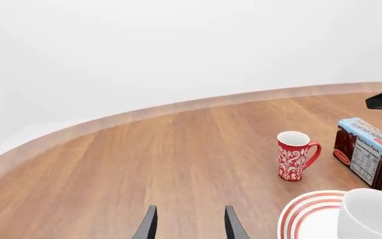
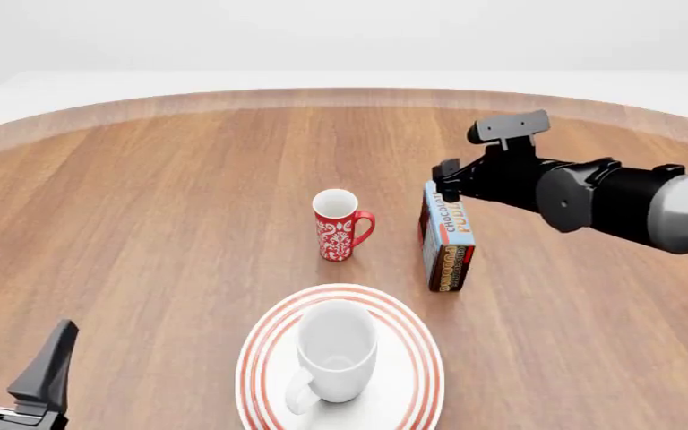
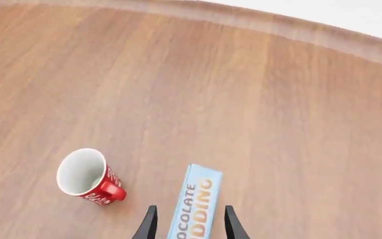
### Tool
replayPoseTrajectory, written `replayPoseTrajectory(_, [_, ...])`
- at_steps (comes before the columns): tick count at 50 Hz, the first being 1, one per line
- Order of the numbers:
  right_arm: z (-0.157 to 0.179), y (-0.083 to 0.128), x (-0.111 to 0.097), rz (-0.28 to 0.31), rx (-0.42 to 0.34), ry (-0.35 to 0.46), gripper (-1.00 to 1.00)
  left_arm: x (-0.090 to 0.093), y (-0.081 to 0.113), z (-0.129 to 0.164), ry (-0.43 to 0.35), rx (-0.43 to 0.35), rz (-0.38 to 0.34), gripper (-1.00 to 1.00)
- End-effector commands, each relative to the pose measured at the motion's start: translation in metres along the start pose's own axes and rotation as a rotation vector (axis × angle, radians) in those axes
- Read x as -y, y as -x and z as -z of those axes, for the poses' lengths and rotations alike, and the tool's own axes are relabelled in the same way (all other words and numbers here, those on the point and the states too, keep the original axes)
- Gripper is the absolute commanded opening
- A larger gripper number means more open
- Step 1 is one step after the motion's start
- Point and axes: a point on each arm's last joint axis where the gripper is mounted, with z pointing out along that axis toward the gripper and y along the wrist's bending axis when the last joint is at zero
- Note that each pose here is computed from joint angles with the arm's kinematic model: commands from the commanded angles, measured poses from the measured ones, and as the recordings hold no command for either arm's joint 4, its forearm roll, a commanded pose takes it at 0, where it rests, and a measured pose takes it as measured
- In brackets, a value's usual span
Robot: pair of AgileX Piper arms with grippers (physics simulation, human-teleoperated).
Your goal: Pick up the white mug and put it on the plate, and put the chocolate pudding to the right of the plate.
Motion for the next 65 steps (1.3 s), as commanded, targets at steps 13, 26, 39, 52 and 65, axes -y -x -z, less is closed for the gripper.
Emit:
replayPoseTrajectory(13, [-0.029,-0.01,0.001,-0.058,-0.035,-0.005,1.0,0.0,0.0,0.0,0.004,0.001,0.016,1.0])
replayPoseTrajectory(26, [-0.035,-0.016,0.003,-0.084,-0.04,-0.008,1.0,0.0,0.0,0.0,0.004,0.003,0.023,1.0])
replayPoseTrajectory(39, [-0.041,-0.025,0.0,-0.111,-0.048,-0.003,1.0,0.0,0.0,0.0,0.004,0.003,0.024,1.0])
replayPoseTrajectory(52, [-0.046,-0.035,0.001,-0.135,-0.056,-0.005,1.0,0.0,0.0,0.0,0.006,0.002,0.023,1.0])
replayPoseTrajectory(65, [-0.049,-0.04,0.001,-0.142,-0.061,-0.007,1.0,0.0,0.0,0.0,0.005,0.002,0.024,1.0])
